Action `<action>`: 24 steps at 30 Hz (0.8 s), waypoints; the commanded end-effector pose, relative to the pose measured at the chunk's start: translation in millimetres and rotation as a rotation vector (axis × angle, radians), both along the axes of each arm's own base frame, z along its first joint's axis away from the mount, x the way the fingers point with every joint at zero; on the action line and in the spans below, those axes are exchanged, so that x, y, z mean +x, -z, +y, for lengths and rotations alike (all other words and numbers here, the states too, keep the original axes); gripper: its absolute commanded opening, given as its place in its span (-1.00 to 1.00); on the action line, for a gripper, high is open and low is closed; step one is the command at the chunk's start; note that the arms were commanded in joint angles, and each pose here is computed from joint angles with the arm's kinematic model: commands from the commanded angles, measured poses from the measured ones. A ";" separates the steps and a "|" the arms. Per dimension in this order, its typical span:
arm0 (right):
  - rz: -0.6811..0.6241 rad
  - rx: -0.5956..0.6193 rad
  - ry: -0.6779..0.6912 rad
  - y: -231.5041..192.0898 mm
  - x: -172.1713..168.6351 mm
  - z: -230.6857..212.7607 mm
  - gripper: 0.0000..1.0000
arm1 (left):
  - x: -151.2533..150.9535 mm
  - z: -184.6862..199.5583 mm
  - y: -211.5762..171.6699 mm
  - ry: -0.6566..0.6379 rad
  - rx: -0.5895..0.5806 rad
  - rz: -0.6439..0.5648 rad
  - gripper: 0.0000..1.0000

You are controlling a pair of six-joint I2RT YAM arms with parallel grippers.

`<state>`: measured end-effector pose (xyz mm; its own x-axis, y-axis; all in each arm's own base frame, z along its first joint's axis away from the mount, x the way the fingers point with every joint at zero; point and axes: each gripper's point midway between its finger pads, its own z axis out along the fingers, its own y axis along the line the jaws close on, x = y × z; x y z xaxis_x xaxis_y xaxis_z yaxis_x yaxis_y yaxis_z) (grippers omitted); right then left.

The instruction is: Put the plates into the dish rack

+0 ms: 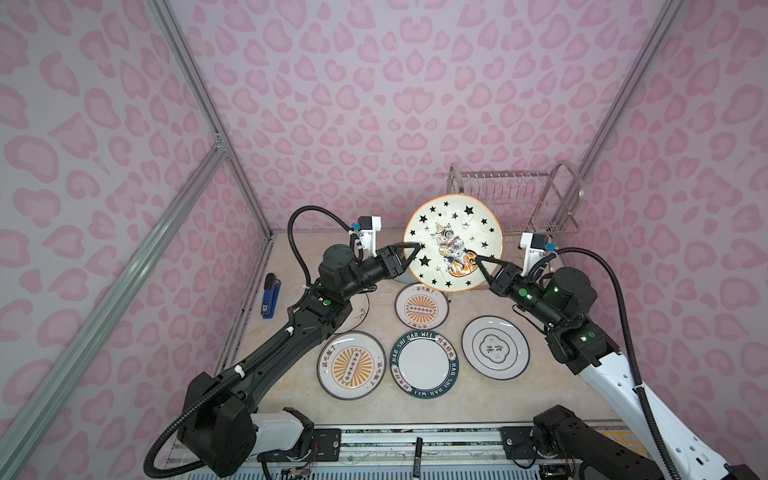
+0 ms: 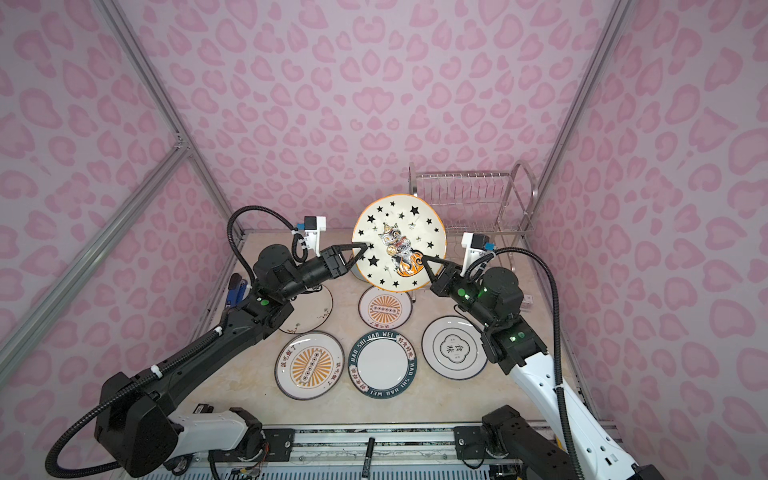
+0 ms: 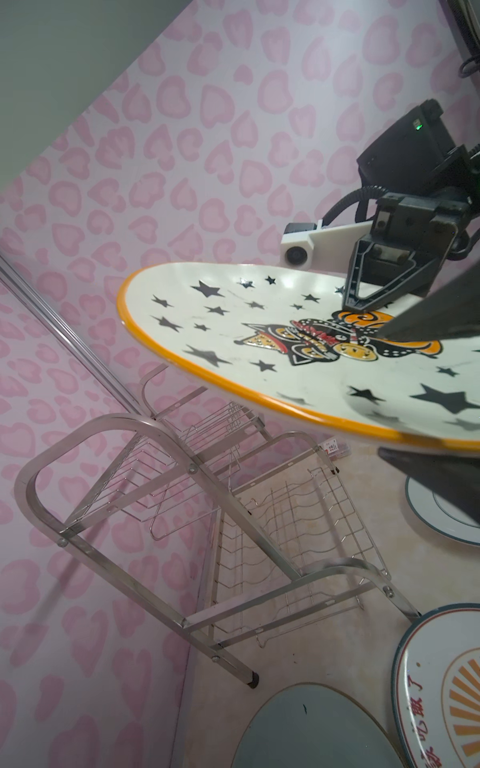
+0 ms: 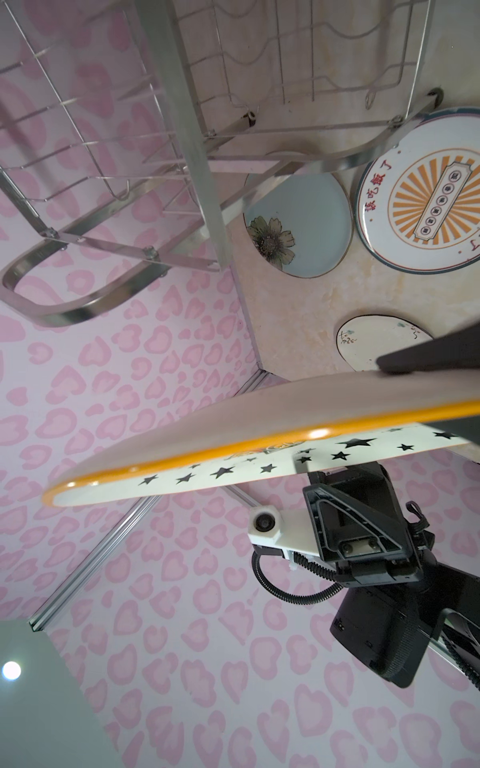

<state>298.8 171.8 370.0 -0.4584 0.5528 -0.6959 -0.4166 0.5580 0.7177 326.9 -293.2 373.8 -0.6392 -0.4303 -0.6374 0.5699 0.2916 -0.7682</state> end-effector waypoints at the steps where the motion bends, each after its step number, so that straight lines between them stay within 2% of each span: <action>1: -0.069 0.032 0.034 -15.9 3.3 -10.6 -1.00 | -5.1 -2.4 -31.4 0.029 -0.061 -0.107 -0.13; 11: -0.120 0.163 0.075 -40.9 15.2 -41.7 -1.00 | -3.8 -3.9 -22.2 0.030 -0.031 -0.094 -0.13; 24: -0.269 0.189 0.151 -114.9 25.9 -92.1 -1.00 | -7.4 -1.8 -17.5 0.031 -0.024 -0.088 -0.22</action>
